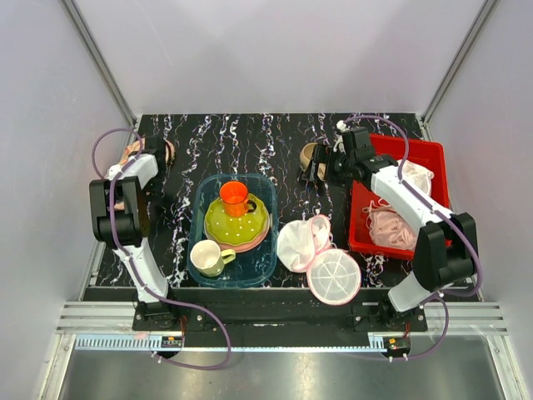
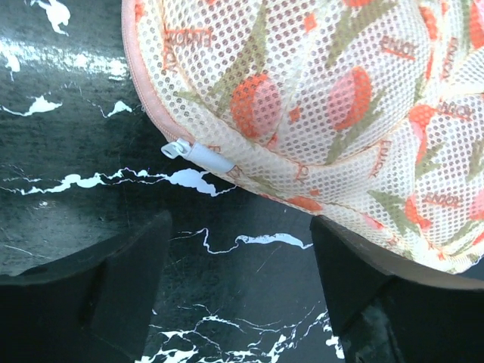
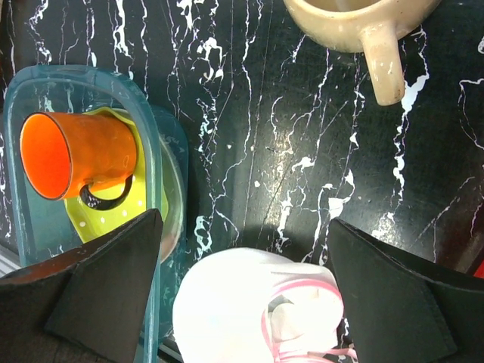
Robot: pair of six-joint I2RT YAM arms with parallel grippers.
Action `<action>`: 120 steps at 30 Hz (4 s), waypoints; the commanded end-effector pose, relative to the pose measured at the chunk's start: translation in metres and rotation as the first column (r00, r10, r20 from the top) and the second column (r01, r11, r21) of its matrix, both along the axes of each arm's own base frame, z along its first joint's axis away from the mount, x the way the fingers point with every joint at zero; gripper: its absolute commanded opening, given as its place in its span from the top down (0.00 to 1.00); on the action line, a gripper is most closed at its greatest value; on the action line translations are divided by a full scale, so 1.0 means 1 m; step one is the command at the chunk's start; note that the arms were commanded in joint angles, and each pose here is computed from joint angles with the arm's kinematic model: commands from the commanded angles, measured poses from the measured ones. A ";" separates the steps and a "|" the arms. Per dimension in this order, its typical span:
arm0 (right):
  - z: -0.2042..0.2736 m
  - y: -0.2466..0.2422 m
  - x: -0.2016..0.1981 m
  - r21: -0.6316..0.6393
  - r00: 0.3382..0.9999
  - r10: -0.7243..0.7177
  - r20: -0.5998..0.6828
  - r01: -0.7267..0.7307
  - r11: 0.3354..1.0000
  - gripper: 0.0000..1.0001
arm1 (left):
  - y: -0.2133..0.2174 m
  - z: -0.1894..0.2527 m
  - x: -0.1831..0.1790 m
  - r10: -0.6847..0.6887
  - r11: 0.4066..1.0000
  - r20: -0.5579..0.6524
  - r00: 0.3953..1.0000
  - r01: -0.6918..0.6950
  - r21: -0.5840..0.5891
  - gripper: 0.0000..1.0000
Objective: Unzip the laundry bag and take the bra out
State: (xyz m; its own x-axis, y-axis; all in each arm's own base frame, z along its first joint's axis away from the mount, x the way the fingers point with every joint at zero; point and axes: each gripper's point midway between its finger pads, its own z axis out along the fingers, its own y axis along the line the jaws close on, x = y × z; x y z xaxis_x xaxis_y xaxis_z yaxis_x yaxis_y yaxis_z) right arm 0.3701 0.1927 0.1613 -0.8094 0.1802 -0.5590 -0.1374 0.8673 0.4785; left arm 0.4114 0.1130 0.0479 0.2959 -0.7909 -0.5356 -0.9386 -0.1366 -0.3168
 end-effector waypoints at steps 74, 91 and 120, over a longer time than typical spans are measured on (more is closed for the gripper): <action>0.009 0.018 0.007 0.035 0.998 0.045 -0.043 -0.044 0.998 0.00 | -0.017 0.030 0.042 -0.082 0.995 0.101 0.991 0.075 0.067 1.00; 0.105 0.037 -0.018 0.265 0.995 0.050 0.091 -0.072 0.962 0.00 | -0.175 0.217 -0.006 -0.900 0.430 0.275 0.338 0.791 0.434 1.00; 0.092 0.123 -0.062 0.583 0.894 0.439 0.088 -0.403 0.706 0.07 | -0.312 0.281 -0.164 -0.563 -0.524 0.279 -0.778 0.597 0.607 1.00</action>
